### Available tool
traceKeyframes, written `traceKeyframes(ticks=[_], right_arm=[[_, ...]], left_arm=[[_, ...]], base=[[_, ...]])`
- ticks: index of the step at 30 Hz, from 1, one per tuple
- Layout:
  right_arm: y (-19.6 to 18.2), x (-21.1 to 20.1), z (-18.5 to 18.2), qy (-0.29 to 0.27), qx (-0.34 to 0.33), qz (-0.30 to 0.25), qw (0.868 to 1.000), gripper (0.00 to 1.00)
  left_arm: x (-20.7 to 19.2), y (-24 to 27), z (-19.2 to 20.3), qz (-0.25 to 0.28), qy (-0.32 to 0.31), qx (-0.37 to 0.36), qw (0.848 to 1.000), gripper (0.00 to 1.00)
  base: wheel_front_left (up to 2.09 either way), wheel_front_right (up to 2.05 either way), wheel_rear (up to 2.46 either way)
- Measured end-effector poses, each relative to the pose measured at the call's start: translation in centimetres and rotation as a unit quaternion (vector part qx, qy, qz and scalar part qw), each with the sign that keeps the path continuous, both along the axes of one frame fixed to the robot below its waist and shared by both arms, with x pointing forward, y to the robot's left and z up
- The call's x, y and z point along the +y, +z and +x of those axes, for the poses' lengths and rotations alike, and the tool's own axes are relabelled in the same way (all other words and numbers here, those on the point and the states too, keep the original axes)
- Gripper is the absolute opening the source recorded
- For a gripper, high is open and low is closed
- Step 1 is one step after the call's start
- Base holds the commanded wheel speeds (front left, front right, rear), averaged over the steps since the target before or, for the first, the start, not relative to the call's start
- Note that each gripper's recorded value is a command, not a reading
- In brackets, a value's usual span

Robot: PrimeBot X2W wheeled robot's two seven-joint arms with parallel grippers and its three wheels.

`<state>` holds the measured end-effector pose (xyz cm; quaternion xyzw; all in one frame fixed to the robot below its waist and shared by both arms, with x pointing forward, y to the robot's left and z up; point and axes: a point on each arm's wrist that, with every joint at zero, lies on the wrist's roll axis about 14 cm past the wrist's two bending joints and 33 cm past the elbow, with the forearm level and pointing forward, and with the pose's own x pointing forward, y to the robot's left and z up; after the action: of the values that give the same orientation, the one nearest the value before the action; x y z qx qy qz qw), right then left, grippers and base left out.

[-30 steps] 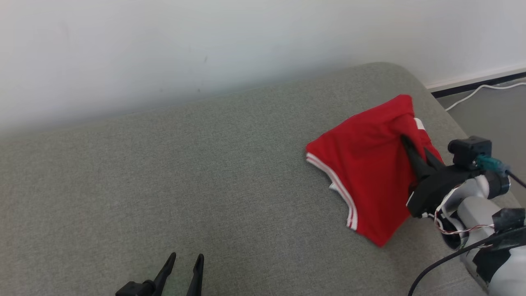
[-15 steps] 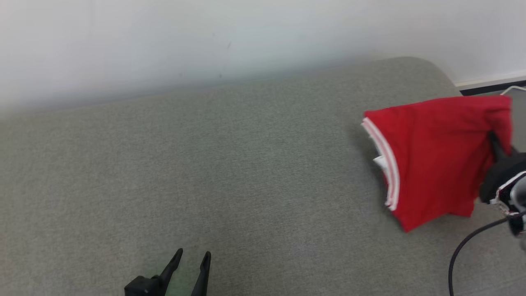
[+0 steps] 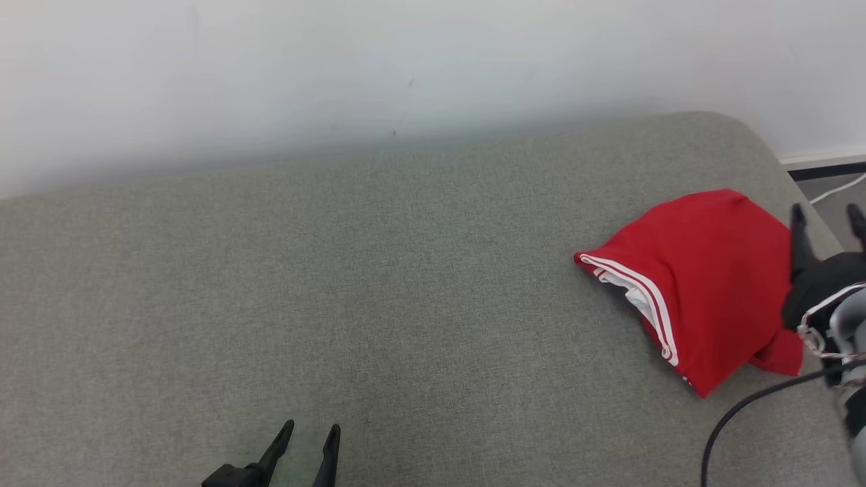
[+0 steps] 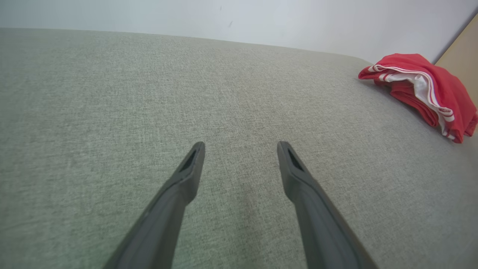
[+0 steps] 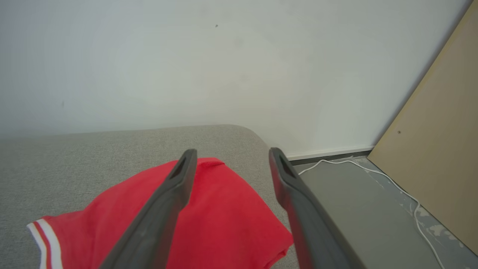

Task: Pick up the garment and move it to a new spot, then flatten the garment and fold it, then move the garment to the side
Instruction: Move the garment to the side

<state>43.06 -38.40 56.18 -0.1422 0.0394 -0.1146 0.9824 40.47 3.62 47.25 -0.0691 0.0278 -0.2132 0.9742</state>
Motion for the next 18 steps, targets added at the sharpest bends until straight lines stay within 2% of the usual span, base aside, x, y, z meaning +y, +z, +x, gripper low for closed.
traceKeyframes(ticks=[9,18], right_arm=[[-0.7,7.5,0.1,0.068,-0.046,0.010,0.997,1.00],[-1.1,16.6,-1.0,0.170,-0.084,0.055,0.980,1.00]], left_arm=[[1.8,1.0,0.0,0.001,0.034,-0.013,0.999,1.00],[5.6,2.0,-0.2,0.012,0.102,-0.029,0.994,1.00]], base=[[0.00,0.00,0.00],[0.00,0.00,0.00]])
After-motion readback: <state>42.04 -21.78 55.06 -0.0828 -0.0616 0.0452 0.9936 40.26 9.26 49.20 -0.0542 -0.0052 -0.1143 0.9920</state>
